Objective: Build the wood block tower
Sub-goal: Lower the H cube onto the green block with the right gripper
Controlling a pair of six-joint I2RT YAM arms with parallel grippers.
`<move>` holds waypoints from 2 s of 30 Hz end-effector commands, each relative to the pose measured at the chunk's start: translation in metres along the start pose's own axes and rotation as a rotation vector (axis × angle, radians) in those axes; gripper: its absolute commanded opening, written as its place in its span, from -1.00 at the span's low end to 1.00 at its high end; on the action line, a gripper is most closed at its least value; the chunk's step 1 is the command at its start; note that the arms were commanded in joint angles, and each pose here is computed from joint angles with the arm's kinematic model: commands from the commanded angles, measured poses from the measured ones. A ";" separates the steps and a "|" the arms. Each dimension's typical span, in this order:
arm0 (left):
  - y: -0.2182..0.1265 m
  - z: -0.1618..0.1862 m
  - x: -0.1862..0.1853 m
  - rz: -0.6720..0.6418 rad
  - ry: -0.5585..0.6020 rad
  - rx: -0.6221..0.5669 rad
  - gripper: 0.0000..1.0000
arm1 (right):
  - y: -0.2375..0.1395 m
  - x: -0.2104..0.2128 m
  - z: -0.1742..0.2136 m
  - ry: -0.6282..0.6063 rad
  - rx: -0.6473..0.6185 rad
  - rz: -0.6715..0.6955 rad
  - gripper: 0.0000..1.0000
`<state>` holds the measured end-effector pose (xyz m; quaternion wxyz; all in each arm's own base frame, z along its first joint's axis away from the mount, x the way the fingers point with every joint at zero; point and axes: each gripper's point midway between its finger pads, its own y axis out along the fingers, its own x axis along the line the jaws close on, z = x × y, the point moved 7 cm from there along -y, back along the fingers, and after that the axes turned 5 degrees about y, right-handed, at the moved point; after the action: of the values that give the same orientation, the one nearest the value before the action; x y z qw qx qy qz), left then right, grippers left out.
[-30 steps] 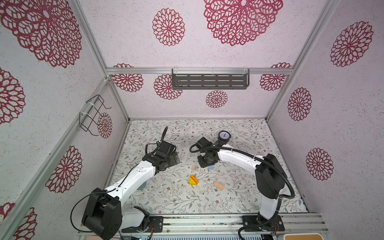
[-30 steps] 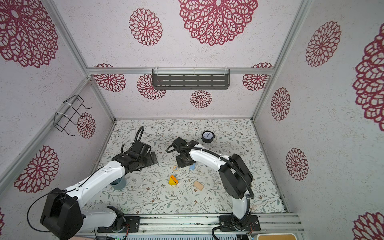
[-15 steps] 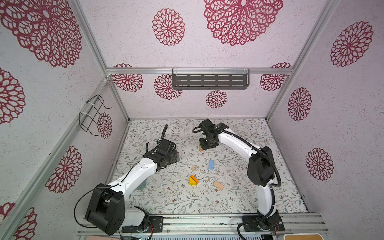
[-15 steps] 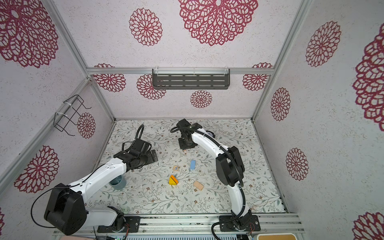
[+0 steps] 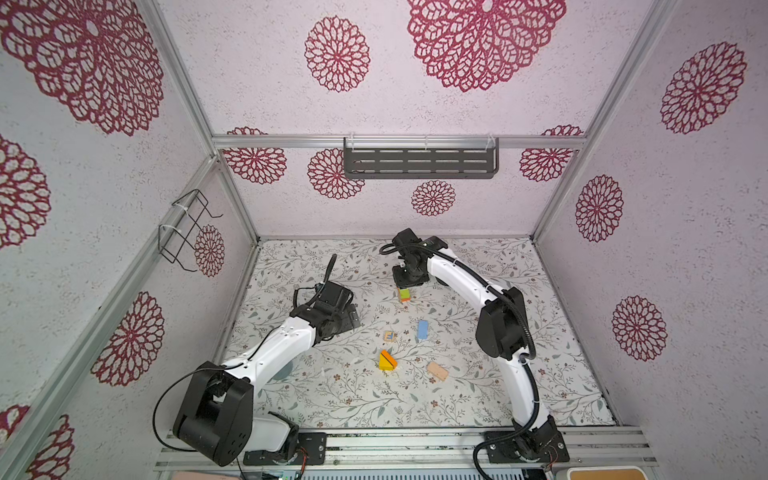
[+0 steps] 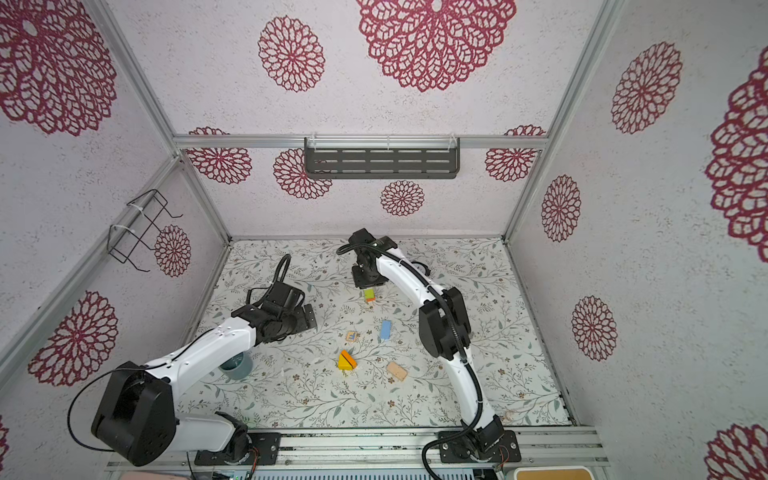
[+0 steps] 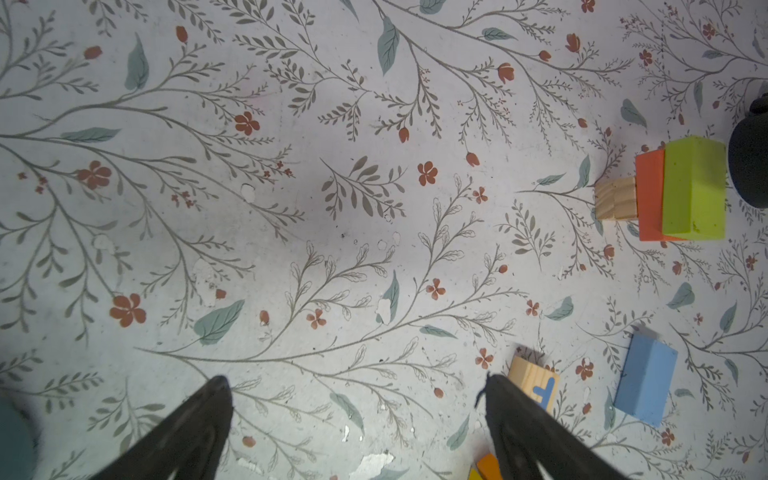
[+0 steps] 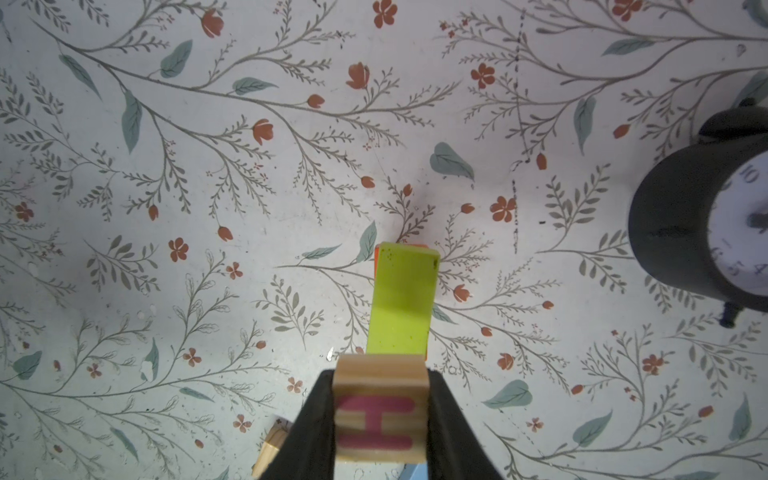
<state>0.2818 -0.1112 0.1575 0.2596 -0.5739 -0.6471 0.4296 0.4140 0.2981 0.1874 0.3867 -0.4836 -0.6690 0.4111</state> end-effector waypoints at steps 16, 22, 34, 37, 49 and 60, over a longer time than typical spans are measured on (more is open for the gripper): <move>0.004 0.000 -0.001 0.006 0.005 -0.008 0.95 | 0.006 -0.010 -0.010 0.026 0.001 0.000 -0.37; 0.004 -0.001 -0.002 0.007 0.005 -0.007 0.95 | 0.013 -0.010 -0.012 0.033 0.005 -0.006 -0.36; 0.004 0.002 0.001 0.001 0.004 -0.003 0.95 | 0.017 -0.011 -0.019 0.059 -0.026 -0.021 -0.36; 0.004 0.002 0.001 0.001 0.004 -0.001 0.95 | 0.018 -0.011 -0.020 0.061 -0.027 -0.023 -0.36; 0.005 0.003 0.001 -0.001 0.004 0.002 0.95 | 0.021 -0.008 -0.022 0.068 -0.034 -0.039 -0.35; 0.007 0.003 0.000 -0.001 0.008 0.009 0.95 | 0.026 -0.009 -0.022 0.068 -0.030 -0.035 -0.34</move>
<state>0.2814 -0.1117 0.1533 0.2637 -0.5740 -0.6441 0.4314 0.4399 0.2998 0.1592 0.4062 -0.4833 -0.6673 0.3950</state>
